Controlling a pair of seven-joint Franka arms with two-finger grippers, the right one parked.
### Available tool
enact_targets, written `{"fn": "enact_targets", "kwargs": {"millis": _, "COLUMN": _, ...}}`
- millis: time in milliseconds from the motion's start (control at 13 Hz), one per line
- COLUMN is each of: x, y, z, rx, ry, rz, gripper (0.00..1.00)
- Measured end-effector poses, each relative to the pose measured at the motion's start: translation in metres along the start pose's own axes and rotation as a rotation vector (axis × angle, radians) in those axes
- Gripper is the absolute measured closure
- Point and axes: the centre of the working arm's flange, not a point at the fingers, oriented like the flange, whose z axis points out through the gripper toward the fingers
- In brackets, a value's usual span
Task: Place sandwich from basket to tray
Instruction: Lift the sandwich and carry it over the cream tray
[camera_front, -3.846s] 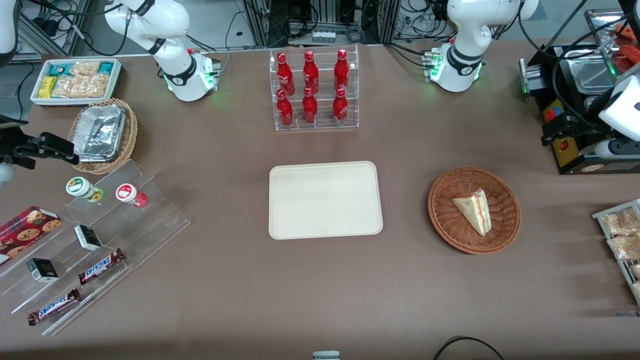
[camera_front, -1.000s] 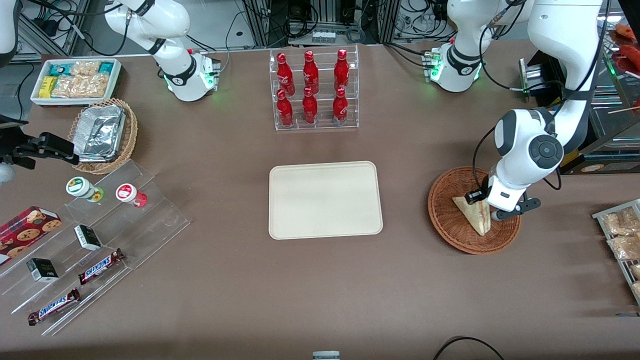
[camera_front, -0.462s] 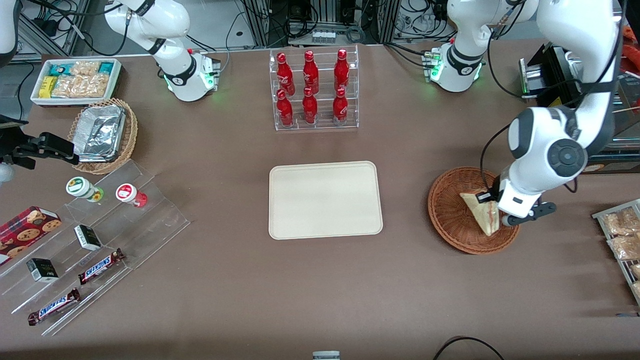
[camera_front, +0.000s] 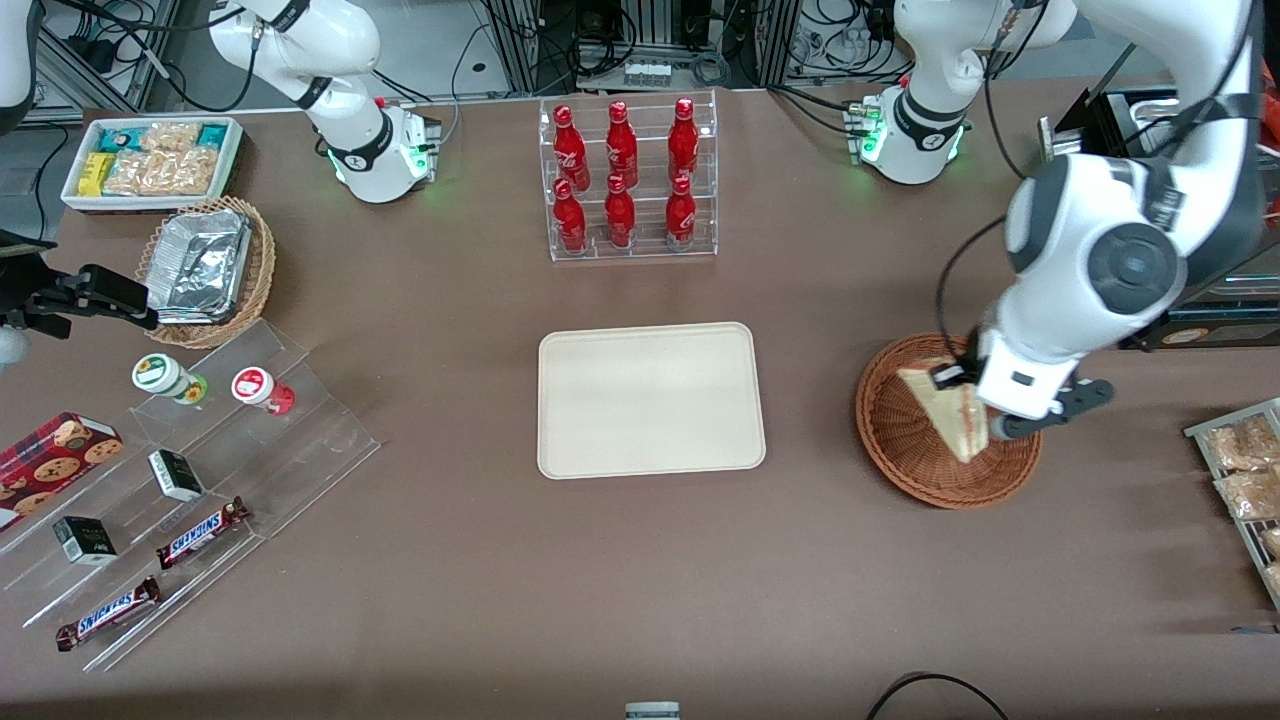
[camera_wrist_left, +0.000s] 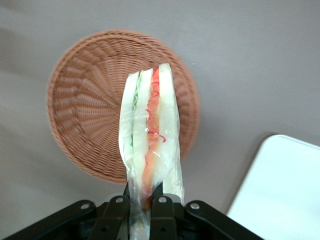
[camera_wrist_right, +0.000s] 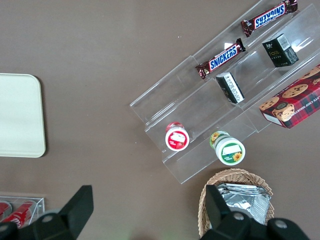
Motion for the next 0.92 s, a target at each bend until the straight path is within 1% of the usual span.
{"fn": "enact_targets", "kwargs": {"millis": 231, "x": -0.035, "y": 0.071, "z": -0.004, "rx": -0.012, "ry": 0.02, "rz": -0.082, "gripper": 0.85}}
{"fn": "enact_targets", "kwargs": {"millis": 462, "x": -0.057, "y": 0.134, "z": 0.012, "rx": -0.012, "ry": 0.016, "rz": -0.149, "gripper": 0.85}}
{"fn": "enact_targets", "kwargs": {"millis": 615, "x": -0.071, "y": 0.169, "z": 0.027, "rx": -0.005, "ry": 0.017, "rz": -0.116, "gripper": 0.85}}
{"fn": "enact_targets", "kwargs": {"millis": 769, "x": -0.087, "y": 0.195, "z": 0.04, "rx": 0.023, "ry": 0.049, "rz": -0.017, "gripper": 0.85}}
{"fn": "enact_targets", "kwargs": {"millis": 846, "x": -0.098, "y": 0.206, "z": 0.046, "rx": 0.026, "ry": 0.056, "rz": 0.04, "gripper": 0.85}}
{"fn": "enact_targets", "kwargs": {"millis": 923, "x": -0.108, "y": 0.218, "z": 0.053, "rx": 0.021, "ry": 0.062, "rz": 0.091, "gripper": 0.85}}
